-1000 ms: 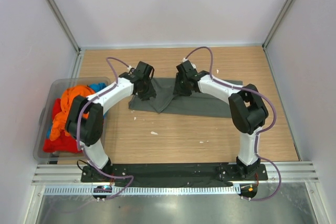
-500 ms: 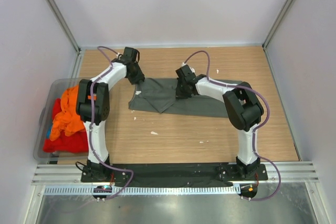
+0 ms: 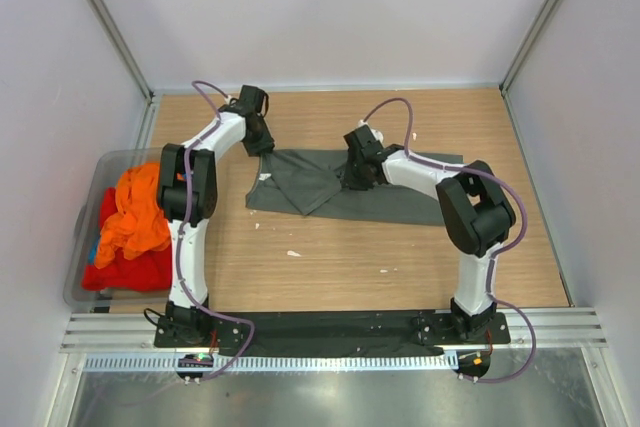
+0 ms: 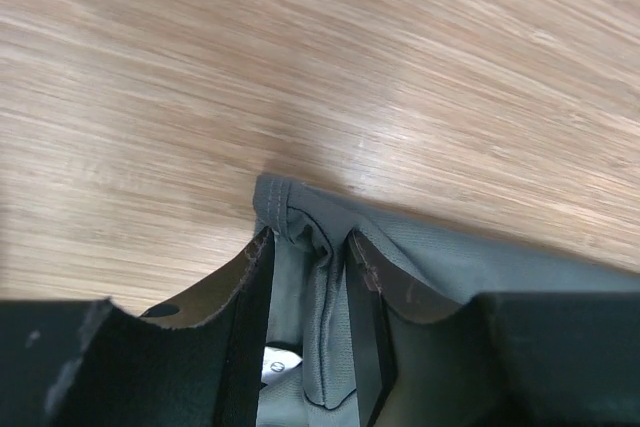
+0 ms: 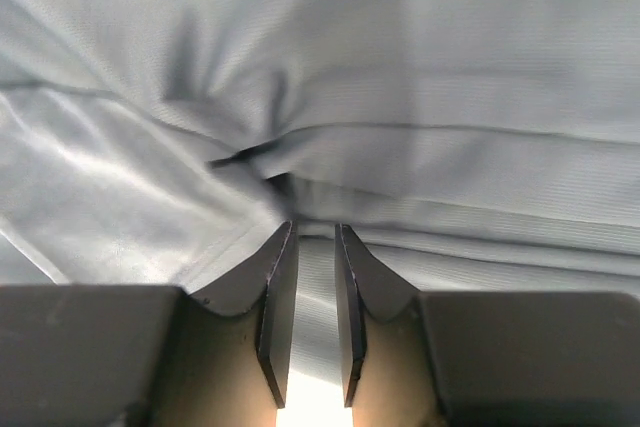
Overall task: Fold and stack the t-shirts
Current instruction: Fold the tshirt
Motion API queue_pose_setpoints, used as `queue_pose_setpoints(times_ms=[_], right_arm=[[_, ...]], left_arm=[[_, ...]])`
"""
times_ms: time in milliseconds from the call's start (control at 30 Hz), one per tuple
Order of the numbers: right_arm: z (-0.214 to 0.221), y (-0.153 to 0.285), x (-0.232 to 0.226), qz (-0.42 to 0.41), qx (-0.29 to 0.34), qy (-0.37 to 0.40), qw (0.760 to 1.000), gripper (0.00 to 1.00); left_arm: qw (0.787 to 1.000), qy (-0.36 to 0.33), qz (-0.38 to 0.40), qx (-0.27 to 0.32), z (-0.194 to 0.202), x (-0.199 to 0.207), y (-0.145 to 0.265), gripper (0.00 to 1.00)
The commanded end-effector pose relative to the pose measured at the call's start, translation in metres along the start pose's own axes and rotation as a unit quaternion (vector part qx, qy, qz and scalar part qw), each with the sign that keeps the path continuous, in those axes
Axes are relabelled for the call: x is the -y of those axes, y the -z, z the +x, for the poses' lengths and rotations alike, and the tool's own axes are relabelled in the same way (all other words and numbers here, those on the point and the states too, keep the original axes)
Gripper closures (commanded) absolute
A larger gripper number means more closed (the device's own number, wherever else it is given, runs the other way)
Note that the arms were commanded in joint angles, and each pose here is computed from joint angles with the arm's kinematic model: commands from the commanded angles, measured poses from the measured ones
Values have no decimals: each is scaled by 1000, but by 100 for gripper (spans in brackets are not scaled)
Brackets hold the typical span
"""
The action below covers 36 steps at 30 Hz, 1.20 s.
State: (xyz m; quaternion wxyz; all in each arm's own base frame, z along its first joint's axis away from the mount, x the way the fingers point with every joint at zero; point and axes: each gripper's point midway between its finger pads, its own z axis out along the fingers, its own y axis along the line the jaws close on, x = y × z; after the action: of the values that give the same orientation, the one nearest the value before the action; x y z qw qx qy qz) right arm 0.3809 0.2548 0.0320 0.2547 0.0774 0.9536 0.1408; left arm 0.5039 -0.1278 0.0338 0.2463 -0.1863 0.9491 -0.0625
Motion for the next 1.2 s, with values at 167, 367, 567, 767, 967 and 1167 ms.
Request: queue_pose_setpoints(times_ms=[167,367,567,767,967,1167], right_arm=[[-87,43,50,31,86,-46,995,73],[-113,33,90,70,100,-60,991,74],[-125,23,125,103,102,-75,987,75],[-127,14,149,123,97,-88,984,77],[-126,5,172,148,92,-96,980,78],[-115,-3,207,197,87,-114,970,80]], left_arm=[[999,-13,-6,43,-32,0,38,62],[997,-19,22,66,-48,12,68,59],[997,-25,43,53,-36,15,75,60],[997,-20,65,28,-22,20,60,67],[998,-19,59,7,-10,17,36,78],[998,-34,-37,23,-18,-13,-2,78]])
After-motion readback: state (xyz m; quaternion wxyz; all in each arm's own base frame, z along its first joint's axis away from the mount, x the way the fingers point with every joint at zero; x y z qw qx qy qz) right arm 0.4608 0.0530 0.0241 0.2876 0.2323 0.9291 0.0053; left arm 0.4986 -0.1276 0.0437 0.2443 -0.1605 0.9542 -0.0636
